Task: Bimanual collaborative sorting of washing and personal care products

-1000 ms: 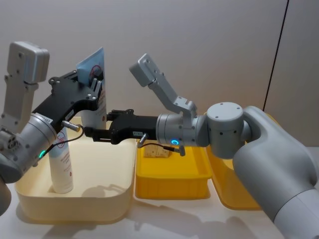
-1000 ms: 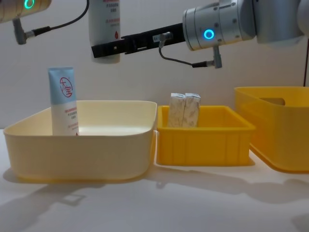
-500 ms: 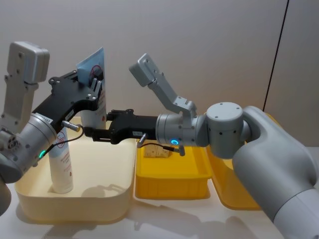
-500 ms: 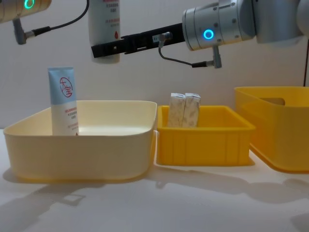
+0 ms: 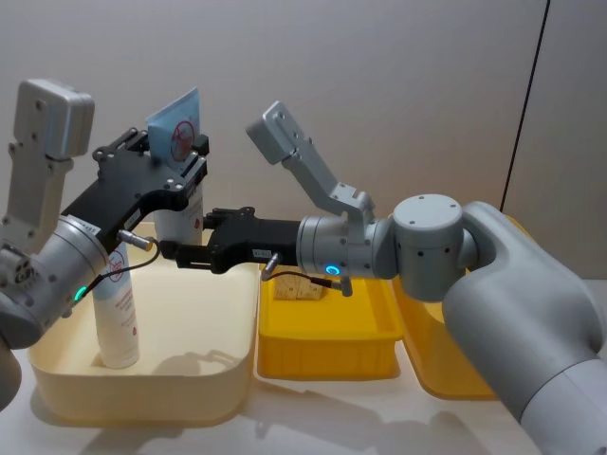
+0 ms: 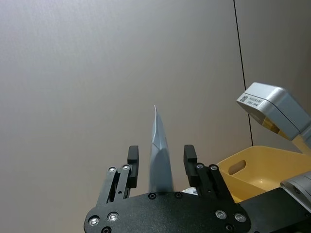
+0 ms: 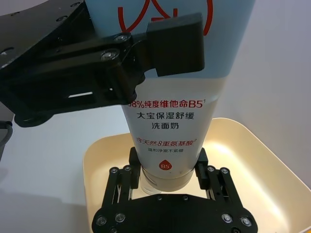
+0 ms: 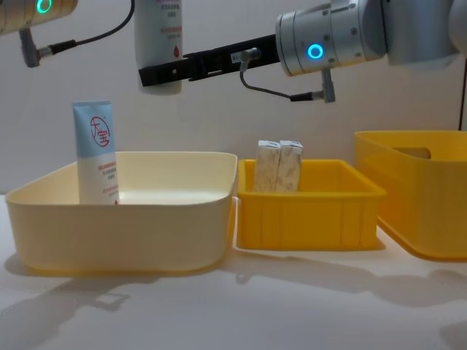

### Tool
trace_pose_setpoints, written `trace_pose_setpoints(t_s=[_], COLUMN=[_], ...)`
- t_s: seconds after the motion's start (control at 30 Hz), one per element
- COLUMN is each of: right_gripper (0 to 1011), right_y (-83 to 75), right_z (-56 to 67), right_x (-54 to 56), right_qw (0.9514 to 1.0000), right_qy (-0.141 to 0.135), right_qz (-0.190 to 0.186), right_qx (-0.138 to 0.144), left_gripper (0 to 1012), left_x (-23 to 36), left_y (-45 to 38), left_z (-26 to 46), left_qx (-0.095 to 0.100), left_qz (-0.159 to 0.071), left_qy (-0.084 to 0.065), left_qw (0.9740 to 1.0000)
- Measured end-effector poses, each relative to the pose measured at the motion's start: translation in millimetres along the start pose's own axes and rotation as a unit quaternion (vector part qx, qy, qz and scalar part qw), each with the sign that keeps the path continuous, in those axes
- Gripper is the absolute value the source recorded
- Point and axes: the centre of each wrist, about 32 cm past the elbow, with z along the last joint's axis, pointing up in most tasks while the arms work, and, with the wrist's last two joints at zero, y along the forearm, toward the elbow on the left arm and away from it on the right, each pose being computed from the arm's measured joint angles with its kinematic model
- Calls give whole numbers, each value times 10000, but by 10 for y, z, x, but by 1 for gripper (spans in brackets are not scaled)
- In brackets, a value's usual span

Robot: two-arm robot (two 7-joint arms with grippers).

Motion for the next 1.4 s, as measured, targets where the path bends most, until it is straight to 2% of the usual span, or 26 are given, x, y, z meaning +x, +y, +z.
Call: trace_pose_setpoints(t_s=[0.07,0.13,0.2,0.23,0.53,0.8,0.83,1.0,1.2,1.4], right_gripper=[646,646,646,646,646,646,646,646,646,646], right_y=[0,-3,-15,-15,-123,-271,-328,-415,-568,-728], right_z=[1,2,5,5,6,12,18,34,53,90], right_x=[2,7,24,24,107,196,226,269,341,418], right_qw=[10000,10000,10000,10000,9989,9953,9937,9901,9822,9721], right_qy=[-1,-3,-10,-10,-53,-45,-41,-43,-28,-6], right_qz=[-3,-12,-66,-66,-453,-932,-1087,-1360,-1827,-2279], right_qx=[-5,-11,-34,-34,-147,-256,-284,-331,-433,-553], left_gripper=[596,628,741,741,996,1004,1003,1002,1003,1003], left_x=[0,0,0,0,0,0,0,0,0,0], left_y=[0,0,0,0,0,0,0,0,0,0], left_z=[0,0,0,0,0,0,0,0,0,0], left_qx=[0,0,0,0,0,0,0,0,0,0], left_qz=[0,0,0,0,0,0,0,0,0,0], left_qy=[0,0,0,0,0,0,0,0,0,0], left_qw=[10000,10000,10000,10000,10000,10000,10000,10000,10000,10000])
